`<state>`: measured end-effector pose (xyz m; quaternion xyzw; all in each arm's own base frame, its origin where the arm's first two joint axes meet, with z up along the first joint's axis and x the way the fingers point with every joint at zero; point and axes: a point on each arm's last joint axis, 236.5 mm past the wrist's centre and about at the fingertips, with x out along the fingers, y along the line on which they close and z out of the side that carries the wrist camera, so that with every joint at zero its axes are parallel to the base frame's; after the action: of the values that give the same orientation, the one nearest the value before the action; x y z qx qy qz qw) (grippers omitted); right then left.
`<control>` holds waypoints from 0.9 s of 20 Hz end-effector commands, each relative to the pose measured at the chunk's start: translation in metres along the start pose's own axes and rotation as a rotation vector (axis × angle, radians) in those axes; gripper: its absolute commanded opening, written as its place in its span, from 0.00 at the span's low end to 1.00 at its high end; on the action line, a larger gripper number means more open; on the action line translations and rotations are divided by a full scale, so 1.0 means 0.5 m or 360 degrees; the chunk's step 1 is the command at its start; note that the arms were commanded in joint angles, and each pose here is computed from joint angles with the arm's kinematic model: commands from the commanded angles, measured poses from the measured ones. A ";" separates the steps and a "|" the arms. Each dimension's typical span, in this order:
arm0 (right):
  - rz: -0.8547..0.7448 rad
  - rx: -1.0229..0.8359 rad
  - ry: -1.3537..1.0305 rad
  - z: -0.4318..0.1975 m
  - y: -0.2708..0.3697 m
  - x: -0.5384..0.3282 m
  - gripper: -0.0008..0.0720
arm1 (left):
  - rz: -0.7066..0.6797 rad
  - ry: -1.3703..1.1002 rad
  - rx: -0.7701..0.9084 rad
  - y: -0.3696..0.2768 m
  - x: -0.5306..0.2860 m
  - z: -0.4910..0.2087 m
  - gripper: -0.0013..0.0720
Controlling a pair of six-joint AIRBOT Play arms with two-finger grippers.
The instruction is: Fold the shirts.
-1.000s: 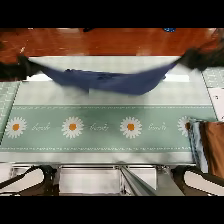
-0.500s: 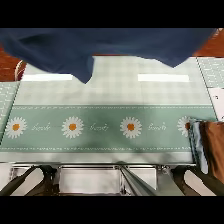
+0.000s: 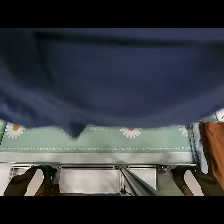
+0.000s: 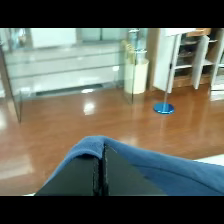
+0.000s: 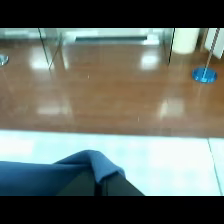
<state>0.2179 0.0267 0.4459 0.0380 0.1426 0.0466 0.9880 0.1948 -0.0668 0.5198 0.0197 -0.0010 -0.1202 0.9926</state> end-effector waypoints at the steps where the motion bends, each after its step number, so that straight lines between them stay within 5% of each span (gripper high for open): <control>1: 0.0005 0.0042 0.0165 -0.072 -0.002 0.008 0.05 | 0.0201 0.0124 0.0039 0.061 -0.062 -0.041 0.04; 4: 0.0023 0.0122 0.0317 -0.132 -0.019 0.072 0.05 | 0.0512 0.0382 0.0014 0.175 -0.013 -0.132 0.04; 10: 0.0170 0.0328 0.0718 -0.316 -0.051 0.281 0.05 | 0.0241 0.1158 -0.0274 0.139 0.250 -0.538 0.04; 18: 0.0280 0.0674 0.1108 -0.579 -0.118 0.713 0.05 | 0.0378 0.1358 -0.0596 0.208 0.588 -0.922 0.04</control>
<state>0.4269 0.0227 0.1296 0.1957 0.4496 0.1134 0.8641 0.4557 -0.0179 0.1249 -0.0703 0.4184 -0.0068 0.9055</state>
